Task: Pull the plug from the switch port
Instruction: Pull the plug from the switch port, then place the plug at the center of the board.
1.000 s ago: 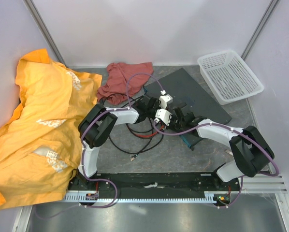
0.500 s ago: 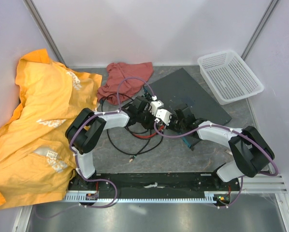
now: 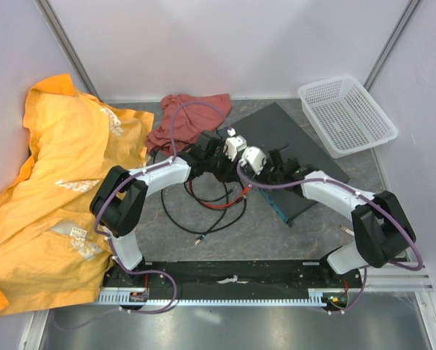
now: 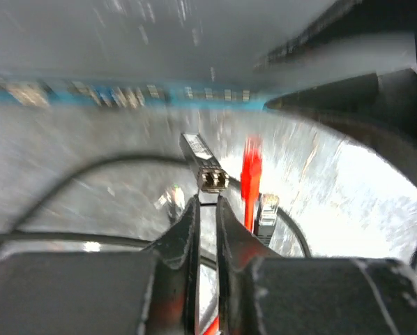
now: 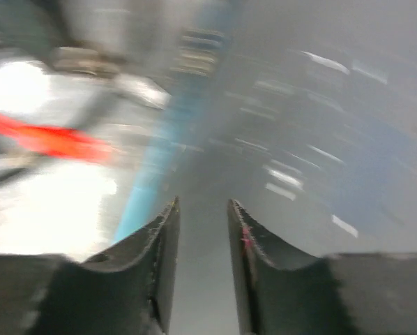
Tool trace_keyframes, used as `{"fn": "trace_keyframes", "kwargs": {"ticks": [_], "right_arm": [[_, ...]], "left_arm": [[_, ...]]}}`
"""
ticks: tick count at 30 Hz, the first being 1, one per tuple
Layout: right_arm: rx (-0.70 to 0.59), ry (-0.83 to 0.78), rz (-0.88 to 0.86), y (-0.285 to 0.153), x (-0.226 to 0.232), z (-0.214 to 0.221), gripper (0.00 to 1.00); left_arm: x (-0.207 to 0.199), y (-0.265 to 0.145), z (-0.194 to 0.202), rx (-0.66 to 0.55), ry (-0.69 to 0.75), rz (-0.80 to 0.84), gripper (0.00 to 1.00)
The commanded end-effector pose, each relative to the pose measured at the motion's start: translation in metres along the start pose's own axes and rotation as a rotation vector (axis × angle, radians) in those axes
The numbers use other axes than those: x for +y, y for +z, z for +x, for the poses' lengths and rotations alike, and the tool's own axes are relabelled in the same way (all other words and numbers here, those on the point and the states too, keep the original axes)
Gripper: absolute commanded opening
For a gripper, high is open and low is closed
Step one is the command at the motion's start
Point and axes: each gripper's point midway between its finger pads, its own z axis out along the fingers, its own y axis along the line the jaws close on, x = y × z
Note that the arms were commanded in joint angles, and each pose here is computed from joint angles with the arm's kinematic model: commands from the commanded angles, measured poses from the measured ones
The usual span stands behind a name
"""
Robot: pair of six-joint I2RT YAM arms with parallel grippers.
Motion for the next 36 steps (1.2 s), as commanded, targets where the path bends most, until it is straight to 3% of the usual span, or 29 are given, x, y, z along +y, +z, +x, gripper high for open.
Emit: {"fn": "trace_keyframes", "kwargs": {"ticks": [1, 5, 10, 14, 17, 22, 28, 36], "right_arm": [[0.039, 0.155, 0.162, -0.049, -0.063, -0.005, 0.46], [-0.02, 0.226, 0.221, -0.085, -0.086, -0.014, 0.54], [-0.023, 0.421, 0.422, -0.133, -0.143, 0.007, 0.54], [-0.052, 0.616, 0.738, -0.218, -0.223, 0.039, 0.52], [-0.104, 0.707, 0.857, -0.274, -0.246, 0.054, 0.51], [-0.081, 0.736, 0.869, -0.305, -0.23, 0.068, 0.5], [0.002, 0.731, 0.847, -0.308, -0.204, 0.081, 0.5], [0.015, 0.74, 0.747, -0.288, -0.179, 0.077, 0.5]], "left_arm": [[-0.028, -0.019, -0.06, -0.111, 0.048, 0.095, 0.02], [-0.056, -0.022, -0.078, -0.132, 0.016, 0.242, 0.02], [-0.092, -0.005, -0.102, -0.161, 0.108, 0.365, 0.01], [-0.154, 0.027, -0.126, -0.18, 0.209, 0.478, 0.02], [-0.196, 0.061, -0.13, -0.189, 0.272, 0.522, 0.02], [-0.256, 0.126, -0.108, -0.149, 0.29, 0.568, 0.02], [-0.301, 0.177, -0.107, -0.253, 0.304, 0.568, 0.02], [-0.279, 0.221, -0.088, -0.255, 0.179, 0.476, 0.01]]}}
